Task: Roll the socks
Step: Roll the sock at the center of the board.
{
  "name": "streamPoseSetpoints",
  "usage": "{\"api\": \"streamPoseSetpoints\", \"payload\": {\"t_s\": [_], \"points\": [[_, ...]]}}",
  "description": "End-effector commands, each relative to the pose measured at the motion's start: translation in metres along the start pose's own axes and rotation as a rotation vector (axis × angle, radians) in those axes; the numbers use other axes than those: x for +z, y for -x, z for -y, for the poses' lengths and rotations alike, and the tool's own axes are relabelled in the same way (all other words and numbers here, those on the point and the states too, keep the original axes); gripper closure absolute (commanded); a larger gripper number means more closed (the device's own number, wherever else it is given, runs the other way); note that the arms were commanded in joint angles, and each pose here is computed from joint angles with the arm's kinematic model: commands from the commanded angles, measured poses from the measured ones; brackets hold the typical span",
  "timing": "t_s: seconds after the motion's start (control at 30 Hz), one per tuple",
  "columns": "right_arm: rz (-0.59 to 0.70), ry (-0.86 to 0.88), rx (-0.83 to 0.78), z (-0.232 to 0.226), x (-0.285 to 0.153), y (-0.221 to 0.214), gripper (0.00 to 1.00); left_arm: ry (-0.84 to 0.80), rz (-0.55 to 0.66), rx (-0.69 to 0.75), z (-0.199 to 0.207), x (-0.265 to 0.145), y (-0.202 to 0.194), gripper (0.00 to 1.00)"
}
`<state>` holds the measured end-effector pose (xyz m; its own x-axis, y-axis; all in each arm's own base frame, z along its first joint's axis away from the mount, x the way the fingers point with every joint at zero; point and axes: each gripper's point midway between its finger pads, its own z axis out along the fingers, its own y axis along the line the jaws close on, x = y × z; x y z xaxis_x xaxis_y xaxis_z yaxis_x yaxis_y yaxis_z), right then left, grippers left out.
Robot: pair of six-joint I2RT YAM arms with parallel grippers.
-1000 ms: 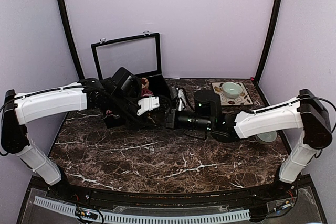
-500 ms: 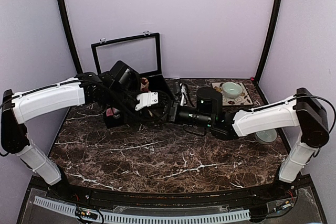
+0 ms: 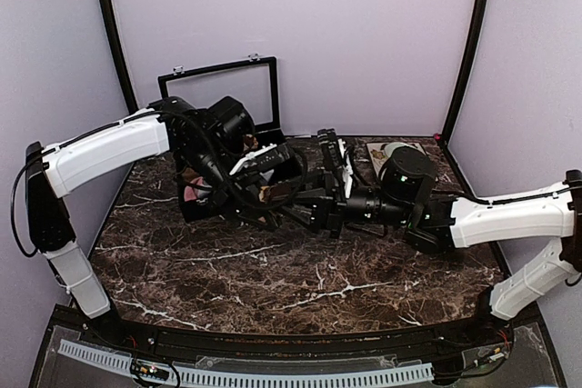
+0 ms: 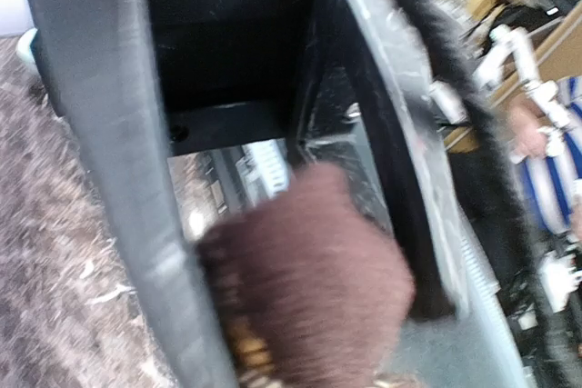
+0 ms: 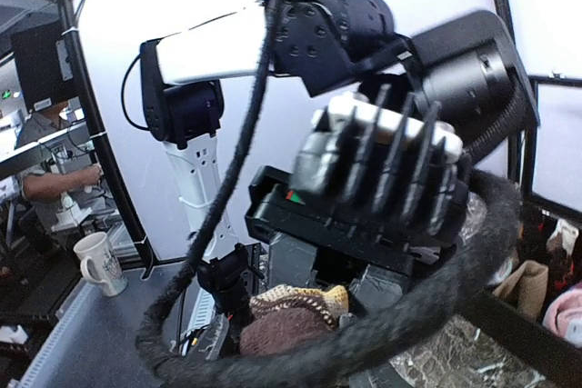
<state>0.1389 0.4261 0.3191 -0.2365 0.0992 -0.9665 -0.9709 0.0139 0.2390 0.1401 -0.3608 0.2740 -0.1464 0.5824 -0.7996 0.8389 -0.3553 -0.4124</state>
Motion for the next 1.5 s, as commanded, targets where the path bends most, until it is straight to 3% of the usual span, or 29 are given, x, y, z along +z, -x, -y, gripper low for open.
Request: {"api": "streamPoseSetpoints", "payload": {"t_s": [0.0, 0.37, 0.53, 0.67, 0.73, 0.8, 0.87, 0.93, 1.0, 1.07, 1.27, 1.37, 1.47], "points": [[-0.030, 0.184, -0.130, -0.035, -0.002, -0.009, 0.63, -0.157, 0.125, -0.045, 0.030, -0.016, 0.024, 1.00], [-0.005, 0.278, -0.127, -0.039, 0.022, 0.000, 0.62, -0.207, 0.118, -0.064, 0.033, -0.014, 0.020, 1.00], [-0.046, 0.338, -0.053, -0.038, 0.029, -0.009, 0.68, -0.202, 0.099, -0.062, 0.032, -0.014, 0.017, 1.00], [-0.102, 0.355, 0.018, -0.031, 0.032, -0.018, 0.84, -0.165, 0.083, -0.050, 0.028, -0.015, 0.018, 0.95], [-0.132, 0.332, 0.038, -0.024, 0.034, -0.024, 0.96, -0.135, 0.082, -0.047, 0.025, -0.017, 0.020, 0.92], [-0.167, 0.273, 0.042, -0.012, 0.036, -0.029, 1.00, -0.081, 0.068, -0.043, 0.017, -0.019, 0.020, 0.80], [-0.191, 0.179, 0.043, 0.008, 0.036, -0.034, 1.00, 0.026, 0.032, -0.046, 0.000, -0.023, 0.015, 0.59], [-0.195, 0.054, 0.047, 0.039, 0.031, -0.038, 1.00, 0.146, 0.003, -0.045, -0.018, -0.029, 0.008, 0.26], [-0.168, -0.051, 0.024, 0.064, 0.020, -0.025, 1.00, 0.293, -0.028, -0.055, -0.039, -0.044, 0.001, 0.06], [-0.161, -0.146, 0.004, 0.092, 0.011, -0.018, 1.00, 0.418, -0.044, -0.089, -0.058, -0.069, -0.010, 0.02], [-0.164, -0.348, -0.075, 0.174, -0.001, 0.006, 1.00, 0.654, 0.050, -0.271, -0.091, -0.160, -0.065, 0.01], [-0.187, -0.427, -0.105, 0.214, 0.001, 0.006, 1.00, 0.779, 0.106, -0.362, -0.107, -0.198, -0.106, 0.01], [-0.211, -0.484, -0.123, 0.241, -0.001, 0.000, 1.00, 0.966, 0.072, -0.522, -0.141, -0.235, -0.167, 0.01]]}}
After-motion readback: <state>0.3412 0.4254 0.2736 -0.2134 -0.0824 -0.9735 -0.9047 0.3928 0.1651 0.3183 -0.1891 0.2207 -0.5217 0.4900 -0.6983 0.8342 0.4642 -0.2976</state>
